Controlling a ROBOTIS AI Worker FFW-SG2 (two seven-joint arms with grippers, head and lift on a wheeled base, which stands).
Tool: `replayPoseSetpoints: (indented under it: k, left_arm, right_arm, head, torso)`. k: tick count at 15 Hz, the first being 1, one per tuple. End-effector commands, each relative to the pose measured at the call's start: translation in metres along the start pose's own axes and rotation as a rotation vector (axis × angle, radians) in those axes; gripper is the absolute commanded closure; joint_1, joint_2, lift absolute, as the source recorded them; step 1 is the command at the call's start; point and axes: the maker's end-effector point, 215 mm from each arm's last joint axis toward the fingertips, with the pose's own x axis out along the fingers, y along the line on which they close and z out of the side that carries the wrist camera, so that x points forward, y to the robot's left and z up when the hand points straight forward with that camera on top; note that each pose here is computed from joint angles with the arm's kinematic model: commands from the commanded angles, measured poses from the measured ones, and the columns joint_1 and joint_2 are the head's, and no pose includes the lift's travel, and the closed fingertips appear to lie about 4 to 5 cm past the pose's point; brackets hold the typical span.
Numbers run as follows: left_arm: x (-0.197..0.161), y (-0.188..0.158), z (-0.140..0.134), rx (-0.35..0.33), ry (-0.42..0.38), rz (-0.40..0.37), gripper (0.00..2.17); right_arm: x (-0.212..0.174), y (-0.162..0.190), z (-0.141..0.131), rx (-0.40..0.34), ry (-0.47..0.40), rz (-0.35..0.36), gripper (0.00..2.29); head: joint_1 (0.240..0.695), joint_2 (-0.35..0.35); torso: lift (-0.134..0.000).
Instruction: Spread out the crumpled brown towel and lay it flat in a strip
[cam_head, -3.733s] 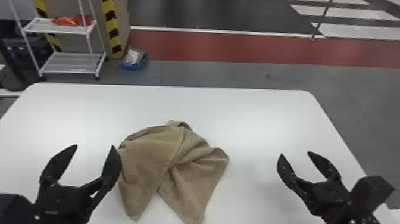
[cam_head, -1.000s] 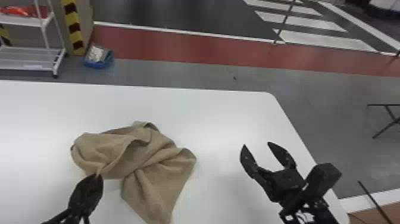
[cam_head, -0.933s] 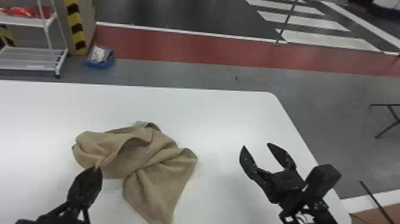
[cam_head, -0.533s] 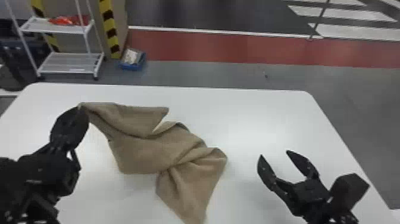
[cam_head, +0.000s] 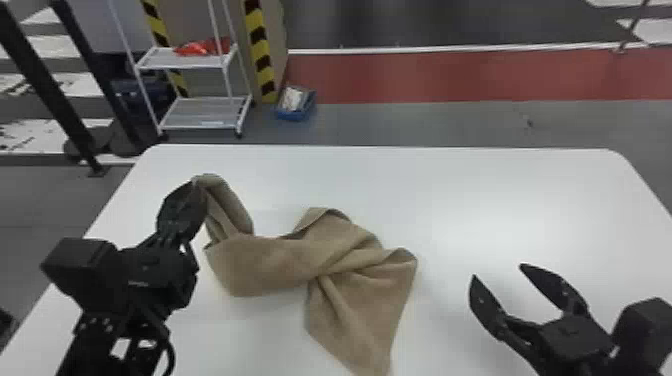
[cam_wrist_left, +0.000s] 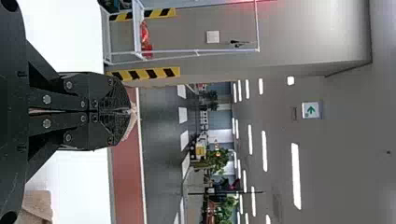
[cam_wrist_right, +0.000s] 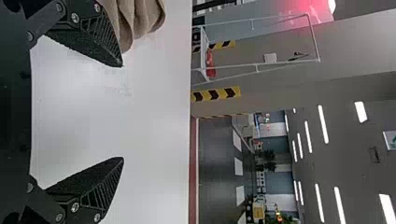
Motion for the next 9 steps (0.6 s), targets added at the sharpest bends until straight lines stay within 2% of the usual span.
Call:
replayPoseSetpoints:
  k: [1, 5, 6, 9]
  left_arm:
    - [0.003, -0.001, -0.005, 0.000, 0.007, -0.002, 1.38]
    - [0.008, -0.008, -0.016, 0.002, 0.028, -0.014, 1.38]
    - [0.008, -0.010, -0.016, 0.002, 0.029, -0.015, 1.38]
    - [0.010, -0.014, -0.020, 0.002, 0.033, -0.022, 1.38]
  right_arm:
    - [-0.003, 0.022, -0.004, 0.007, 0.036, 0.041, 0.18]
    - [-0.017, 0.091, -0.020, -0.008, 0.108, 0.183, 0.22]
    - [-0.021, 0.110, -0.025, -0.017, 0.118, 0.220, 0.27]
    - [-0.030, 0.148, -0.041, -0.049, 0.153, 0.288, 0.29]
  head:
    - [0.695, 0.108]
    - [0.695, 0.153]
    - [0.695, 0.185]
    - [0.695, 0.236]
  torso:
    - [-0.124]
    - [-0.124]
    - [-0.124]
    - [-0.124]
